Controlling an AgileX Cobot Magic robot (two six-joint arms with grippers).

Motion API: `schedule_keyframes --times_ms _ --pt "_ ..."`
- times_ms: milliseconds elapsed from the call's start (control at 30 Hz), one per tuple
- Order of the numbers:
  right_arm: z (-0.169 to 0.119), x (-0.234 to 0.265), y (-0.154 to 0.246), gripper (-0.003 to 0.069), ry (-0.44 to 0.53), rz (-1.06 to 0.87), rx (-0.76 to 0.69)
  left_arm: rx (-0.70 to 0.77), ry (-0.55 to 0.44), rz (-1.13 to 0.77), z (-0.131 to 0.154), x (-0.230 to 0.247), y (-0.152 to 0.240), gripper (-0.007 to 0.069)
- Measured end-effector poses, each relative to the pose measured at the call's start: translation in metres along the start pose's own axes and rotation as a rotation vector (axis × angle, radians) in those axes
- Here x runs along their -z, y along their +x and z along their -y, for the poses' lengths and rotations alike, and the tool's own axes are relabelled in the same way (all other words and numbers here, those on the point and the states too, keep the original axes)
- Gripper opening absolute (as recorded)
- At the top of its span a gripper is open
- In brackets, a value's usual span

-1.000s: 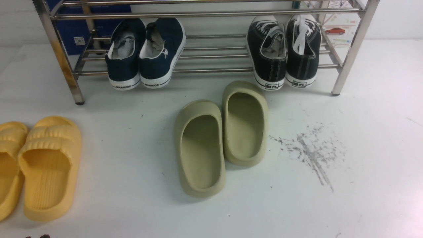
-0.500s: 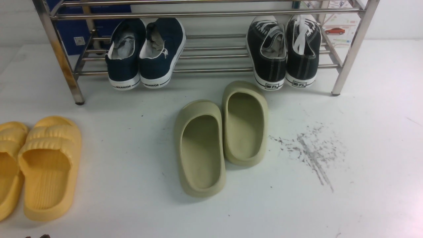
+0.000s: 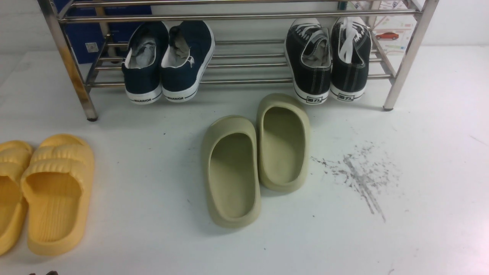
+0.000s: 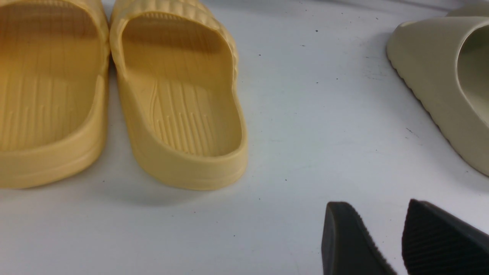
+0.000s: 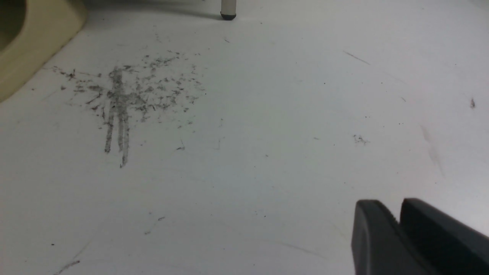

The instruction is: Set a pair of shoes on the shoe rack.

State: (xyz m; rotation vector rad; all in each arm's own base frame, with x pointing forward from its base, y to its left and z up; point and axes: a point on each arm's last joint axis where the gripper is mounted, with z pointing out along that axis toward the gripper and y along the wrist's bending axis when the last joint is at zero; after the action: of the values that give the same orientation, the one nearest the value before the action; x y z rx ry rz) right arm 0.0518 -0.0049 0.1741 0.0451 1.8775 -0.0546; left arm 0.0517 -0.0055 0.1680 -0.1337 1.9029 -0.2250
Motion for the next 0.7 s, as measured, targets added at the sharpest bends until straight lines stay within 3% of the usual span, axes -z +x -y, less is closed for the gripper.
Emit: schedule_keyframes --times_ms 700 --pt "0.0 0.0 0.0 0.0153 0.0 0.001 0.001 0.0 0.0 0.0 0.0 0.0 0.0 0.0239"
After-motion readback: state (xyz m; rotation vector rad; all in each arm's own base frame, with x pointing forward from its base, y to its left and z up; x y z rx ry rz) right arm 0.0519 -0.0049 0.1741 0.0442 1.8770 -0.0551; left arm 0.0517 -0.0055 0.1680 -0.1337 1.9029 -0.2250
